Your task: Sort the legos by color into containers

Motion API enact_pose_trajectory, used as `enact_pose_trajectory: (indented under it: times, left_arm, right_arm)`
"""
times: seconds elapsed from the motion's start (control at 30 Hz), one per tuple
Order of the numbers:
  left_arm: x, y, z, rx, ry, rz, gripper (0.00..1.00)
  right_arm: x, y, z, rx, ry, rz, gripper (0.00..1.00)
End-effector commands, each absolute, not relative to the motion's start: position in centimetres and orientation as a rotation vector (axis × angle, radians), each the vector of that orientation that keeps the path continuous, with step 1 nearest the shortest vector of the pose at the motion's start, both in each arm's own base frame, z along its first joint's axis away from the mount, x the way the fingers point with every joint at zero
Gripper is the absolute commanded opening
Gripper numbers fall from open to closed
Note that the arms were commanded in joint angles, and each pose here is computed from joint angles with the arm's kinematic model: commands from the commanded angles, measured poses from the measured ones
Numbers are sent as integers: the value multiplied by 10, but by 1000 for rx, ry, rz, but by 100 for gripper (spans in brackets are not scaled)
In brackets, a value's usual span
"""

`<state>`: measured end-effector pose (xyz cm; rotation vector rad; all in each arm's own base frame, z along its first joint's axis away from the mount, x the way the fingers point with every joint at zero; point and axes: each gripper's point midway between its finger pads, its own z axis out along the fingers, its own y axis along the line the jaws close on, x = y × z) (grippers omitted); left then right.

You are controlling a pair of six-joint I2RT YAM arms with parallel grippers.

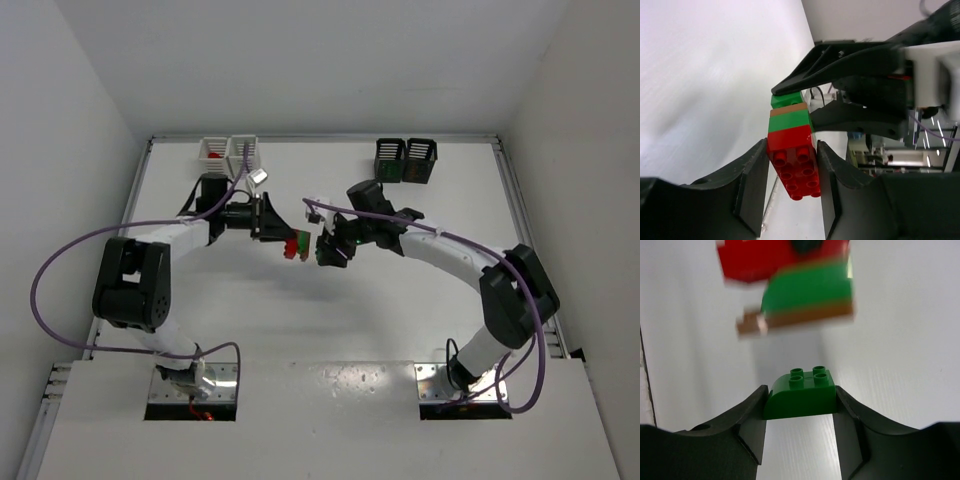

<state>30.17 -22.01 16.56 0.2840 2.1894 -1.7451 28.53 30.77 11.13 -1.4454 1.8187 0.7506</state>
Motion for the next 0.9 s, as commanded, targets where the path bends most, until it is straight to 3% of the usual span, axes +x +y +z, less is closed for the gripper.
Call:
enact_pose_trajectory:
  times: [0.0,0.23,0.57,0.87]
  left_arm:
    - [320,-195,192,329,2070,-1719,20]
    - [339,-162,205,292,2023,-1645,18]
    - [320,-163,196,414,2013,-1585,18]
    - [328,-147,224,502,1922,-1161,18]
  right_arm:
    - [281,290,110,-1435,1830,712,1]
    - [280,278,102,-1417,1854,666,1]
    - [275,280,105,-1351,1894,767,1]
    - [384,277,152,-927,2025,630,0]
